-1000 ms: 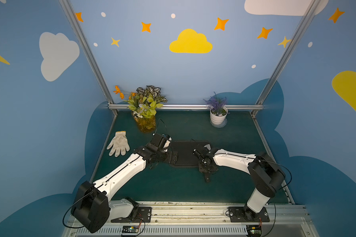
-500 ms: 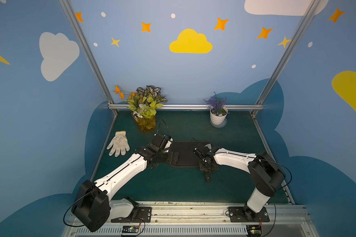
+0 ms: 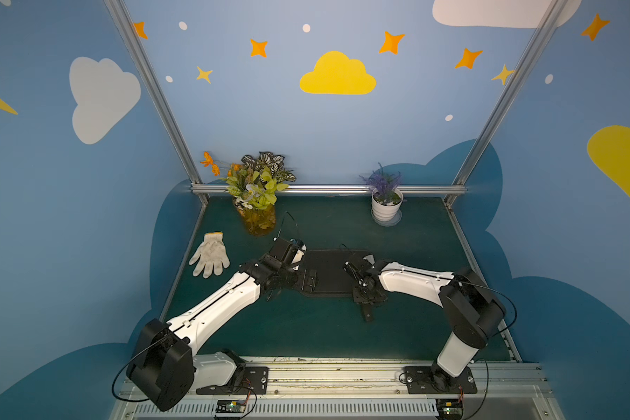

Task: Align the knife with the edge of the cutting board
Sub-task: Adjust the knife at the edge of the cutting board.

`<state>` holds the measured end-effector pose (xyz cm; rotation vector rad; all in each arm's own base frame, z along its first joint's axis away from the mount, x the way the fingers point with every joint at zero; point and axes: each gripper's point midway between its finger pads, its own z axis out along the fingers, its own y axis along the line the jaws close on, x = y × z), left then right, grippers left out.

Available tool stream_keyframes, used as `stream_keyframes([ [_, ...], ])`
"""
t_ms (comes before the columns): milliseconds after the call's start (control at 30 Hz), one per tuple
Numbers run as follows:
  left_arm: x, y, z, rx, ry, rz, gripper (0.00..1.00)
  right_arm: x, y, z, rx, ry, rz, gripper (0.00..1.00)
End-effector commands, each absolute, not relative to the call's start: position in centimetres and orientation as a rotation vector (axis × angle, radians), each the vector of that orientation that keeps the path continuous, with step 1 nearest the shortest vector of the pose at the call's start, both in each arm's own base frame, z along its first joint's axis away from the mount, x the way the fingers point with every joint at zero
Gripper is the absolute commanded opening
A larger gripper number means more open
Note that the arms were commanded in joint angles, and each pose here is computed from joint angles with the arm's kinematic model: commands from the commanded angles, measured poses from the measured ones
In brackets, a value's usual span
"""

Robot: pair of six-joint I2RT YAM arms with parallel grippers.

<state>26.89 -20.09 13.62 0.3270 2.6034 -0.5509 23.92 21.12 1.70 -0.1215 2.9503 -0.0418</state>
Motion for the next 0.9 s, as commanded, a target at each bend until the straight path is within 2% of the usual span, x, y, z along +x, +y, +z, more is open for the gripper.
stream_keyframes([
  [0,26.7,-19.9,13.0,0.349,2.615,-0.526,1.00,24.2,20.6,1.7,-0.107,2.945,-0.057,0.35],
  [867,26.7,-19.8,13.4,0.352,2.601,-0.518,1.00,24.2,20.4,3.0,-0.101,2.939,-0.005,0.48],
])
